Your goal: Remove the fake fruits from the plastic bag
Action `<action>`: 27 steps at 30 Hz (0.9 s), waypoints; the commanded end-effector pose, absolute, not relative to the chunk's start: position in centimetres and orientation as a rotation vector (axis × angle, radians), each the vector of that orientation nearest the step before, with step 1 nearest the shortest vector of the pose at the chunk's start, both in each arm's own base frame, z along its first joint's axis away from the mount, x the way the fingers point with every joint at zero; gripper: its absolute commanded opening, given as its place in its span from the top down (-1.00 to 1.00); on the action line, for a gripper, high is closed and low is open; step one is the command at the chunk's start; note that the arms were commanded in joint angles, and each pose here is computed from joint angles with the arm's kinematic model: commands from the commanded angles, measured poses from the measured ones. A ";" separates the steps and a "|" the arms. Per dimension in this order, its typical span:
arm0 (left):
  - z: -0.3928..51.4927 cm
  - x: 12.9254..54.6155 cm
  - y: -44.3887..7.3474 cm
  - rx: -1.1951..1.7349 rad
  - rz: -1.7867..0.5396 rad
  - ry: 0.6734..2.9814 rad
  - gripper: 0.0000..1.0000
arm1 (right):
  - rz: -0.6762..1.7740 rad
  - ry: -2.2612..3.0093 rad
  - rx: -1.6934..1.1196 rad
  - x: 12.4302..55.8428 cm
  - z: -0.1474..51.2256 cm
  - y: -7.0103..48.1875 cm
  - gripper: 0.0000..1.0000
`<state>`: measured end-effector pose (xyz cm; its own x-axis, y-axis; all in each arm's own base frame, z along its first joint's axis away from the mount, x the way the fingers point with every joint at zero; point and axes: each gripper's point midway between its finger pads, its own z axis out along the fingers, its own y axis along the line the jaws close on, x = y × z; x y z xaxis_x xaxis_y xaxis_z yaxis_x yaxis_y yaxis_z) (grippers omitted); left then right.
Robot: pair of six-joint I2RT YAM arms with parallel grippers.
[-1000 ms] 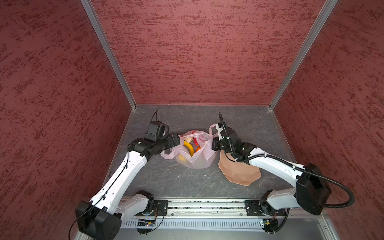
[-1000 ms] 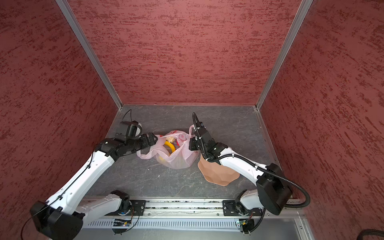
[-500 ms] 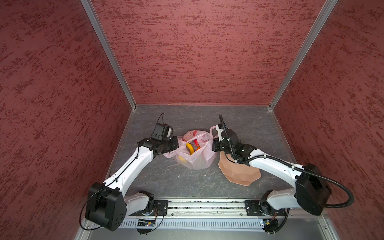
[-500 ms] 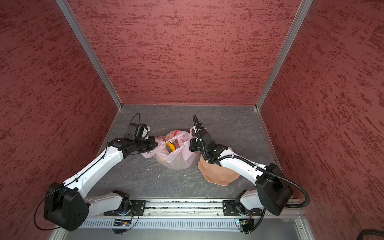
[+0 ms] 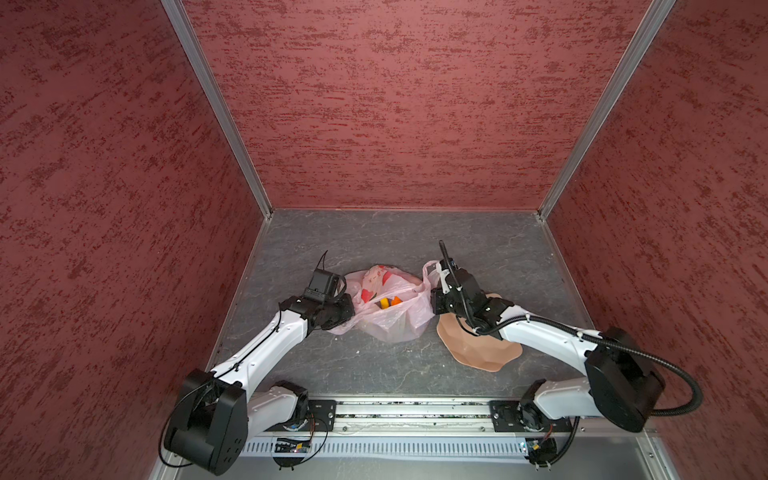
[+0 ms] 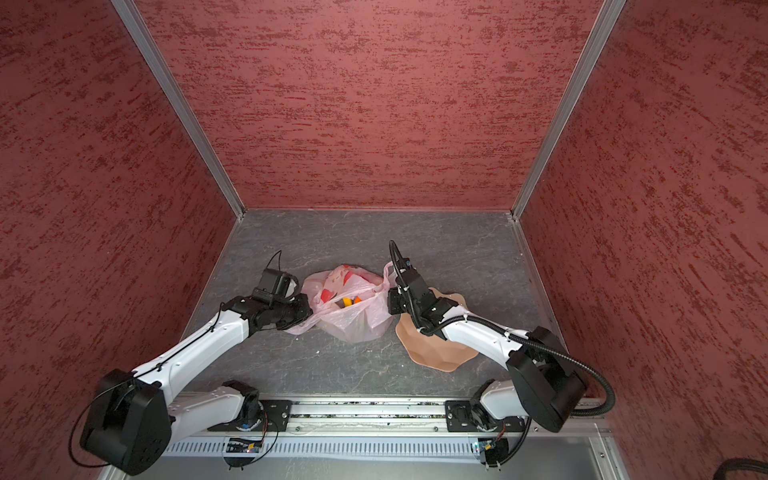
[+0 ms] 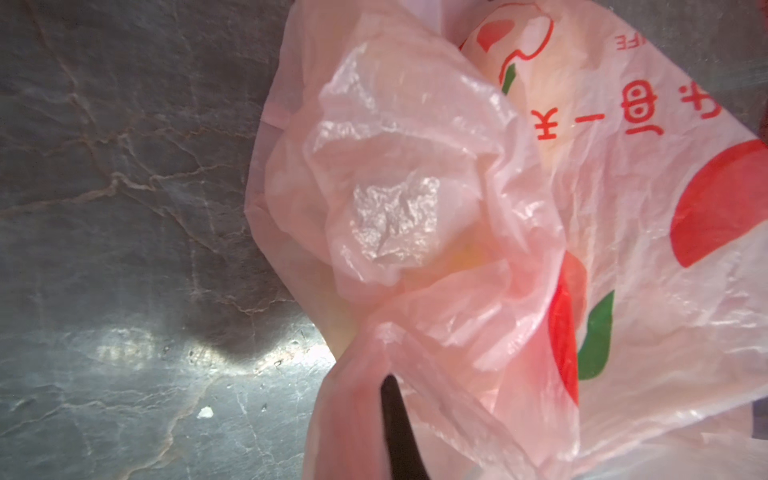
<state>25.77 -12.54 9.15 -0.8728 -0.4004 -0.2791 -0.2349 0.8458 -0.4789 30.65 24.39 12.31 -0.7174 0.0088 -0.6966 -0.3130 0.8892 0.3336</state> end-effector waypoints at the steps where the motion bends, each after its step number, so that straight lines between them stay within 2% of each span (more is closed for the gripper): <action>1: 11.2 27.0 -12.6 -0.515 -0.651 2.542 1.00 | 0.610 2.262 -0.208 30.4 16.8 24.3 0.19; 9: 16.2 28.7 -12.8 -0.497 -0.716 2.388 1.00 | 0.588 2.263 -0.157 26.8 23.0 21.4 0.02; 12: 17.6 29.5 -13.1 -0.475 -0.731 2.355 1.00 | 0.527 2.234 -0.123 26.4 25.3 19.7 0.02; 16: 18.5 30.3 -13.5 -0.441 -0.742 2.341 1.00 | 0.493 2.189 -0.167 26.8 29.1 19.5 0.17; 20: 19.2 30.8 -13.8 -0.423 -0.752 2.323 1.00 | 0.534 2.169 -0.257 28.4 32.1 22.2 0.61; 24: 19.6 31.0 -13.8 -0.420 -0.755 2.310 1.00 | 0.617 2.245 -0.367 30.4 30.8 27.1 0.81; 27: 19.7 31.1 -13.8 -0.422 -0.754 2.303 1.00 | 0.655 2.341 -0.435 31.5 26.7 30.6 0.88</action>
